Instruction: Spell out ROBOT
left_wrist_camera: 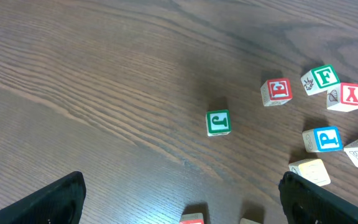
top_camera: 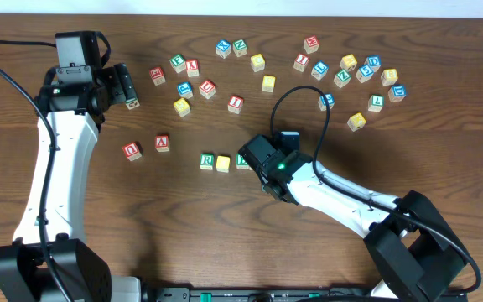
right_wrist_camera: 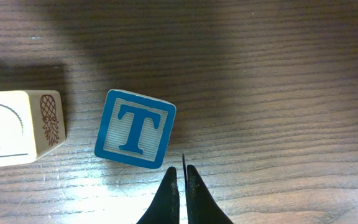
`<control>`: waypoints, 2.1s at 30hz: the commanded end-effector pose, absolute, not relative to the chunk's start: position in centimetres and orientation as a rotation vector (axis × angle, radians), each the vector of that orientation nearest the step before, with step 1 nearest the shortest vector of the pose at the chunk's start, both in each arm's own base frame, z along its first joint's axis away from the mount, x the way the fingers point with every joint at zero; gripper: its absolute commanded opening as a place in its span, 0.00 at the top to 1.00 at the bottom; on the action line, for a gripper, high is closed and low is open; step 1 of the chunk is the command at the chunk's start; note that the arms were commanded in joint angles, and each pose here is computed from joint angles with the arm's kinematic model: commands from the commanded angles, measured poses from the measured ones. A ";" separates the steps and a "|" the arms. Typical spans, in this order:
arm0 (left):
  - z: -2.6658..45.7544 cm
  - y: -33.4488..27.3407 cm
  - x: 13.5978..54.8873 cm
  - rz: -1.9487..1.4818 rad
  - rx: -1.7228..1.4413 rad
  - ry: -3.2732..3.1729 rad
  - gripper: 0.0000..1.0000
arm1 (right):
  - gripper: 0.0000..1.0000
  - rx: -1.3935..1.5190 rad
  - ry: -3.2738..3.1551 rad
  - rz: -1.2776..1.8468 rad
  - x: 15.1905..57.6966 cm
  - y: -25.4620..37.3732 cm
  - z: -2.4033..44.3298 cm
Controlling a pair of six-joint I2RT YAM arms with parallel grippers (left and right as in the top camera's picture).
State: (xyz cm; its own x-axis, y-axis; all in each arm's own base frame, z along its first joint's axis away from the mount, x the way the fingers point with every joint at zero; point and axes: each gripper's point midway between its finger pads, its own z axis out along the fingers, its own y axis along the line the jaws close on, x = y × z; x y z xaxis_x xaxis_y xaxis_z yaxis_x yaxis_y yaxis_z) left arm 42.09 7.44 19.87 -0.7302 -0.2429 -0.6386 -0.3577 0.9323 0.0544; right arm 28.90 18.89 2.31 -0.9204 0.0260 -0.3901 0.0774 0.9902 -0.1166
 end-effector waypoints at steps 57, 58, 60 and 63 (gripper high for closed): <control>20.8 7.6 42.3 0.228 -0.436 2.397 0.02 | 0.99 0.136 2.651 -0.216 30.6 17.5 3.0; 20.8 7.6 42.3 0.228 -0.436 2.397 0.02 | 0.99 0.136 2.651 -0.215 30.6 17.5 3.0; 20.8 7.6 42.3 0.228 -0.436 2.397 0.02 | 0.99 0.137 2.650 -0.214 30.6 17.6 3.1; 20.8 7.6 42.3 0.228 -0.436 2.397 0.02 | 0.99 0.139 2.647 -0.207 30.7 17.7 3.1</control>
State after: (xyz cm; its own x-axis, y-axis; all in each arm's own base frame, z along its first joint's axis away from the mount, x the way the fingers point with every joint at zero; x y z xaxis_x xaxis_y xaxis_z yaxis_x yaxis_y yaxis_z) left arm 42.09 7.44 19.87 -0.7302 -0.2429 -0.6386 -0.3579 0.9322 0.0547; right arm 30.33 18.34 2.60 -0.8942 0.0523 -0.4445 0.1135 0.9872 -0.1121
